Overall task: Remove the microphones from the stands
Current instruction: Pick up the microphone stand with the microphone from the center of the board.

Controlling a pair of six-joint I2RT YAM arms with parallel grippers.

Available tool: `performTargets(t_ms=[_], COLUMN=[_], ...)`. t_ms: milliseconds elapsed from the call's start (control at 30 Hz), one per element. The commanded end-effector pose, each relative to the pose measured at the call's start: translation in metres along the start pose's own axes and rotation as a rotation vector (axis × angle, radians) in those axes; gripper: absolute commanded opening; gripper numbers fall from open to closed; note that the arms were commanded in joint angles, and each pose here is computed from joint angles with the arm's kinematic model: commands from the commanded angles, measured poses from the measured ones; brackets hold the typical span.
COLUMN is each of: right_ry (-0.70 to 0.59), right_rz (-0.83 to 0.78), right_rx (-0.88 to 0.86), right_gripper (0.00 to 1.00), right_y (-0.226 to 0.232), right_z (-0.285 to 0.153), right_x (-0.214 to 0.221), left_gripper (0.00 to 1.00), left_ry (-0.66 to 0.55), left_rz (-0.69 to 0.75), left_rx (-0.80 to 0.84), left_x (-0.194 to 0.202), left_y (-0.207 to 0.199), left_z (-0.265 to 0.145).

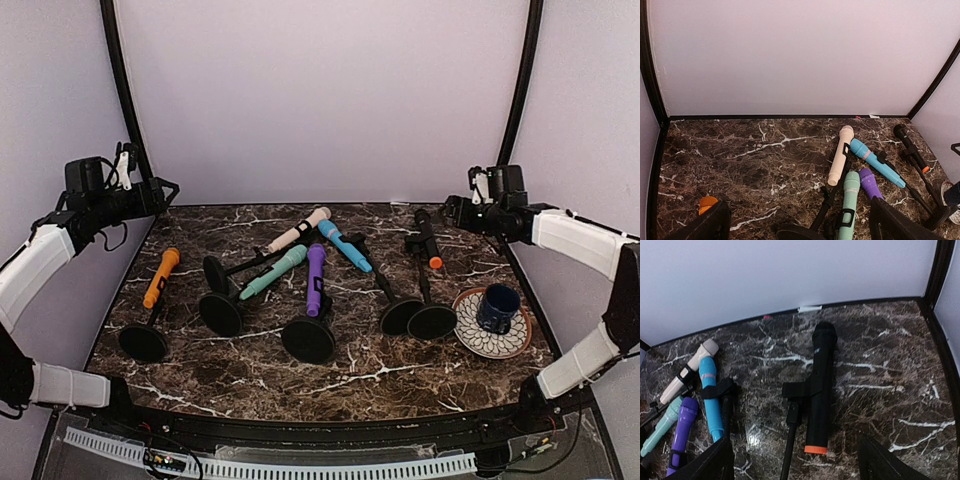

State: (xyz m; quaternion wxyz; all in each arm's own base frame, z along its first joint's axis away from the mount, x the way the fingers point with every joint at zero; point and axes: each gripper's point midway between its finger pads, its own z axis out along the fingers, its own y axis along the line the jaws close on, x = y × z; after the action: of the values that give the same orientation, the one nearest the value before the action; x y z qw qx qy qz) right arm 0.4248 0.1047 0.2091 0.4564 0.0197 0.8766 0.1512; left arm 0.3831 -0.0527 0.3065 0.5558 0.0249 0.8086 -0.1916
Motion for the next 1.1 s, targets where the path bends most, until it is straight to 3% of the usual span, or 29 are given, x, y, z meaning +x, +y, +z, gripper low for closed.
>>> performTargets(t_ms=[0,267,633,1067], right_ry=[0.141,0.291,0.299,0.296], right_rz=[0.035,0.090,0.048,-0.017], right_rx=[-0.006,0.064,0.182,0.232], right_gripper=[0.85,0.75,0.56,0.42], right_y=[0.025,0.031,0.019,0.015], right_z=[0.020,0.064,0.094,0.123], right_x=[0.034,0.093,0.110,0.111], left_gripper=[0.98,0.98,0.98,0.98], left_ry=[0.022,0.034,0.050,0.072], left_rz=[-0.011,-0.015,-0.030,-0.051], left_rx=[0.015,-0.011,-0.008,-0.007], left_x=[0.010,0.018,0.023,0.030], left_y=[0.000,0.005,0.006,0.009], left_z=[0.007,0.005,0.008,0.014])
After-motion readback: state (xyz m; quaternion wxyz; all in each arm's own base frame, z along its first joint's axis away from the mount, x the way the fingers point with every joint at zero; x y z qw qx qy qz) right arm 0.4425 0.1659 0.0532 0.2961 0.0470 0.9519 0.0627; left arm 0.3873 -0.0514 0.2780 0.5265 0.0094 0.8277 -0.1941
